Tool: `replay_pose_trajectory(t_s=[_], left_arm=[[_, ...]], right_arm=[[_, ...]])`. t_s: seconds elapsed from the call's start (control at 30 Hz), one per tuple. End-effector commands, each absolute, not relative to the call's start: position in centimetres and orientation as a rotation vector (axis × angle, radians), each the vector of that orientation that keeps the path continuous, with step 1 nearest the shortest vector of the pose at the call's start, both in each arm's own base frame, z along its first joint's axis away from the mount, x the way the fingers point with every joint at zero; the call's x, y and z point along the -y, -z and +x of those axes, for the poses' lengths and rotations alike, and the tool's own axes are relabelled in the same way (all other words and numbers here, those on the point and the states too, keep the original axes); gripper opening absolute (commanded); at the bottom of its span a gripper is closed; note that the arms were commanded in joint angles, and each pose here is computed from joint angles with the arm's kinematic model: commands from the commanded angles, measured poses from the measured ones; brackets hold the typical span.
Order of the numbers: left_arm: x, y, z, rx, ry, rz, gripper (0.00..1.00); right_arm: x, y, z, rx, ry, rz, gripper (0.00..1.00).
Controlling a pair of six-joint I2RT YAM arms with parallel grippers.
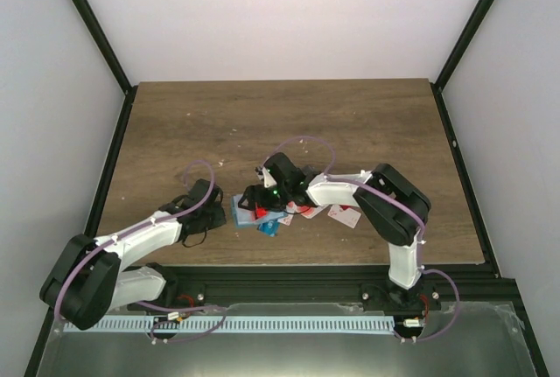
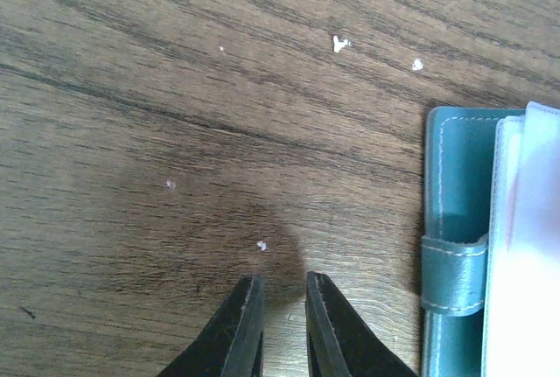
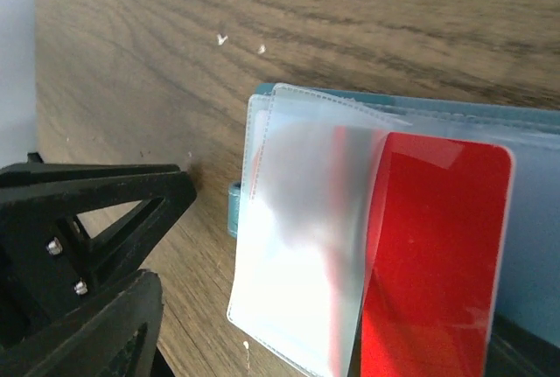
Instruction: Put the credit cards into the card holder
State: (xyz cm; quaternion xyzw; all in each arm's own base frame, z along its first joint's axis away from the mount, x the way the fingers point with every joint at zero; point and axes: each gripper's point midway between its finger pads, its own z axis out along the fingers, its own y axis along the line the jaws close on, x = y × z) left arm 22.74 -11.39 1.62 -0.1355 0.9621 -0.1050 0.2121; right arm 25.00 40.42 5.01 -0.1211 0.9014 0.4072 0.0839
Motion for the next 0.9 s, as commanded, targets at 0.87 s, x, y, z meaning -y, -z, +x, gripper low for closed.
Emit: replay_pose_trajectory(t_s=[0.87], left_arm=[[14.3, -4.8, 23.3, -2.655, 0.482, -0.257, 0.07]], right_arm=[[-35.7, -7.8, 27.2, -2.658, -0.733, -0.436, 0.6]])
